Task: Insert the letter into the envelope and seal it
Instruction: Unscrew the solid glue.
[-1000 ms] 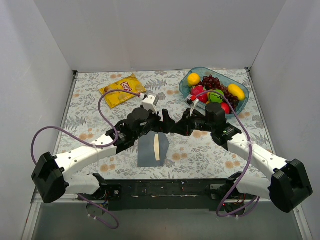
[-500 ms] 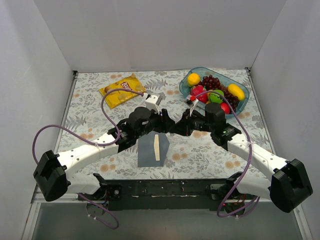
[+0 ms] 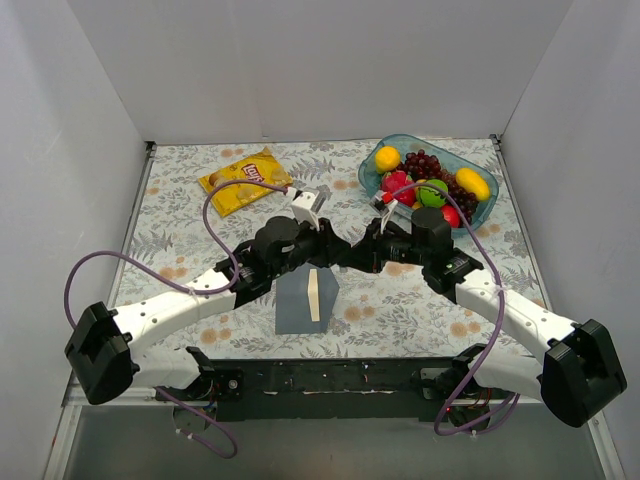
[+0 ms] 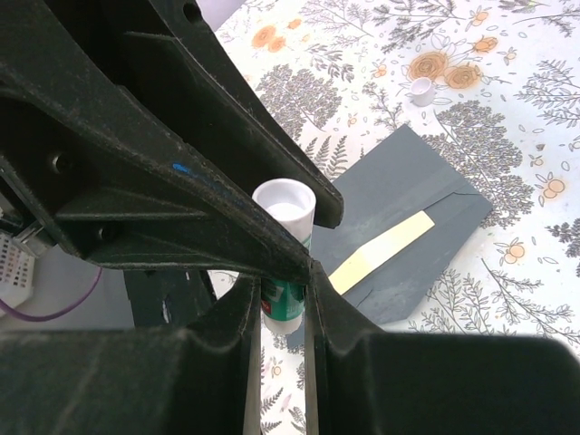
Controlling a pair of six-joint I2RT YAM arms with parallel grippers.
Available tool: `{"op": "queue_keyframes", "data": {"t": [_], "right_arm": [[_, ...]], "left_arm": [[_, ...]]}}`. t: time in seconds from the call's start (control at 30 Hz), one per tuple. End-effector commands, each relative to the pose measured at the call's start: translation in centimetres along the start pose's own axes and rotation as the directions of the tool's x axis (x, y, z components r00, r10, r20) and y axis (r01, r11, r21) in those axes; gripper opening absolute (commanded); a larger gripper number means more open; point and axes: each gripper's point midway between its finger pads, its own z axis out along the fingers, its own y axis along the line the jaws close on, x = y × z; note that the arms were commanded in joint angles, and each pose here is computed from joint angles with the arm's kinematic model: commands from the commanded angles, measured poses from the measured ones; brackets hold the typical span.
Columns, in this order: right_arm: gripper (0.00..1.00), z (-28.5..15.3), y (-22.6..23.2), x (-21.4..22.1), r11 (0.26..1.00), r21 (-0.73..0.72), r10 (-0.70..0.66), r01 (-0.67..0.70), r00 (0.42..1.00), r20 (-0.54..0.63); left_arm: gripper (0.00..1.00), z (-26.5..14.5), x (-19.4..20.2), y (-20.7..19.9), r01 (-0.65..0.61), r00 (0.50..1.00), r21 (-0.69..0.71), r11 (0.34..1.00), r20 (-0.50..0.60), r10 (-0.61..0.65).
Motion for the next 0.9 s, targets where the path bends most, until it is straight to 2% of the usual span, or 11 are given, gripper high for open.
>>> {"op": "queue_keyframes", "data": {"t": [0.0, 0.23, 0.43, 0.47, 0.53, 0.57, 0.6, 0.67, 0.7, 0.87], "right_arm": [[0.01, -0.3, 2.0, -1.5, 0.994, -0.086, -0.069, 0.074, 0.996, 0.054], [0.01, -1.0, 4.7, -1.2, 0.956, -0.241, -0.162, 0.169, 0.986, 0.047], [0.01, -2.4, 7.4, -0.8, 0.89, -0.386, -0.237, 0.243, 0.969, 0.063], [0.01, -2.5, 7.7, -0.7, 0.879, -0.405, -0.246, 0.251, 0.967, 0.063], [0.01, -2.7, 7.9, -0.7, 0.875, -0.409, -0.253, 0.257, 0.965, 0.067], [0.01, -2.6, 7.6, -0.8, 0.881, -0.393, -0.256, 0.263, 0.964, 0.071], [0.01, -2.5, 7.3, -0.8, 0.891, -0.376, -0.249, 0.254, 0.966, 0.064], [0.01, -2.3, 6.6, -1.0, 0.909, -0.33, -0.246, 0.255, 0.967, 0.068], [0.01, -2.2, 6.2, -0.8, 0.918, -0.311, -0.241, 0.247, 0.969, 0.058], [0.01, -1.7, 5.1, -0.8, 0.94, -0.255, -0.223, 0.227, 0.974, 0.046]], "left_arm": [[0.0, -1.5, -0.2, -2.1, -0.02, 1.0, 0.121, 0.992, 0.014, 0.018], [0.0, -3.4, -0.4, -4.9, -0.043, 0.999, 0.287, 0.957, 0.037, 0.034], [0.02, -4.8, -0.4, -6.5, -0.086, 0.996, 0.383, 0.92, 0.052, 0.071], [0.1, -4.8, -0.4, -6.6, -0.093, 0.996, 0.388, 0.917, 0.053, 0.078], [0.18, -5.0, -0.6, -6.5, -0.091, 0.995, 0.38, 0.92, 0.061, 0.073], [0.38, -4.8, -0.8, -6.1, -0.09, 0.995, 0.359, 0.929, 0.07, 0.069], [0.44, -4.8, -0.9, -6.0, -0.091, 0.995, 0.353, 0.931, 0.074, 0.069], [0.5, -4.7, -1.3, -5.6, -0.086, 0.994, 0.323, 0.942, 0.087, 0.061], [0.57, -4.6, -1.6, -5.5, -0.082, 0.994, 0.313, 0.946, 0.096, 0.054], [0.65, -4.3, -2.8, -4.6, -0.057, 0.992, 0.24, 0.969, 0.123, 0.028]]}}
